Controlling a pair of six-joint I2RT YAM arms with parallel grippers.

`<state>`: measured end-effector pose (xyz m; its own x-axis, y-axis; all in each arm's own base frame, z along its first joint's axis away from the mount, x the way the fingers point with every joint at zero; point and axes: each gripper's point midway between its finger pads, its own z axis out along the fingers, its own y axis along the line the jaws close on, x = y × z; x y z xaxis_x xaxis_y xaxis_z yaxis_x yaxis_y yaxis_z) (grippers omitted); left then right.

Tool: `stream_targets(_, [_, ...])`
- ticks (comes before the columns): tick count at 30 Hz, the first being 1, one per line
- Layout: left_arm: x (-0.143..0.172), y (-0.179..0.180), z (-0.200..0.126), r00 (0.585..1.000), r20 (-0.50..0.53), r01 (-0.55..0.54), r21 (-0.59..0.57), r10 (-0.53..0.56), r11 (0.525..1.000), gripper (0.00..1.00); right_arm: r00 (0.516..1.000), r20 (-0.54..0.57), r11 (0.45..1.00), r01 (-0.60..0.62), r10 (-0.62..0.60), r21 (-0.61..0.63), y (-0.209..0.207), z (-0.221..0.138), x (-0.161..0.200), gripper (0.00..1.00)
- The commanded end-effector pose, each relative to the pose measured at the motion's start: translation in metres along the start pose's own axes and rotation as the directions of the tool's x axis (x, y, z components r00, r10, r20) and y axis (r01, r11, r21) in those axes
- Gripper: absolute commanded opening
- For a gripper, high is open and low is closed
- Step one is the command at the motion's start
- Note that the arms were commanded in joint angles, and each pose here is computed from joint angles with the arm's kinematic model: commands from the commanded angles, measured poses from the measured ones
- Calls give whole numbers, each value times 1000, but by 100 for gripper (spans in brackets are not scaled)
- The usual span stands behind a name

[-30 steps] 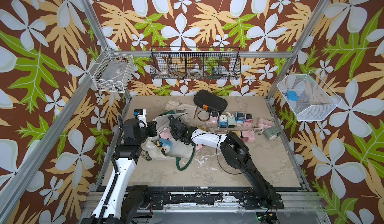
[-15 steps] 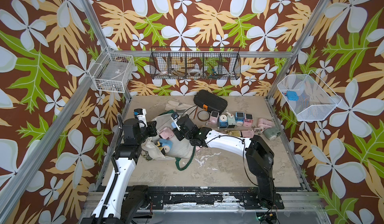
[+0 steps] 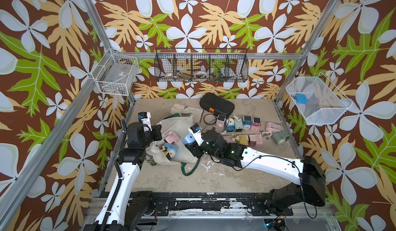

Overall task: Take out the pencil sharpeners from the tote bags
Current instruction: Pick up the pencil sharpener from the canvas bag, then place the pencil sharpener at the center of the board.

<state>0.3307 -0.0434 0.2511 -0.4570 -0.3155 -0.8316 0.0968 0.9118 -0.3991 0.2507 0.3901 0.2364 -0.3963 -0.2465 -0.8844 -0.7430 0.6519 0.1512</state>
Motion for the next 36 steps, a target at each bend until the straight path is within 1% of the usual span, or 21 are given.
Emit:
stream_targets(1, [-17,-10,-3,998,62,-13,41,10,999,0,991,116,998,-67,67,-3,-6,-32,-9,40])
stream_targets(3, [-17,-9,-2,998,59,-13,39,11,999,0,984,160,995,-90,83,34,-19,-55,-2,40])
stream_targets(6, [-18,-10,-3,998,62,-13,39,11,999,0,976,188,983,-137,112,125,-46,-79,16,39])
stream_targets(9, [-19,-10,-3,998,66,-15,39,12,999,0,968,190,962,-199,163,187,-73,-88,37,39])
stream_targets(11, [-18,-9,-3,998,62,-11,41,8,999,0,964,185,939,-233,189,253,-91,-90,52,39])
stream_targets(16, [-18,-10,-3,998,63,-11,42,9,999,0,966,139,894,-253,216,369,-117,-82,90,38])
stream_targets(21, [-18,-10,-3,998,63,-11,45,8,999,0,968,84,860,-250,238,445,-132,-73,120,39])
stream_targets(26, [-18,-10,-3,998,64,-11,44,8,999,0,956,66,847,-285,286,448,-145,-60,138,38])
stream_targets(31, [-18,-9,-3,998,63,-9,42,7,999,0,955,8,844,-266,296,466,-148,-40,152,38])
stream_targets(36, [-18,-9,-3,998,64,-10,40,8,999,0,951,-23,834,-257,307,487,-154,-21,165,39])
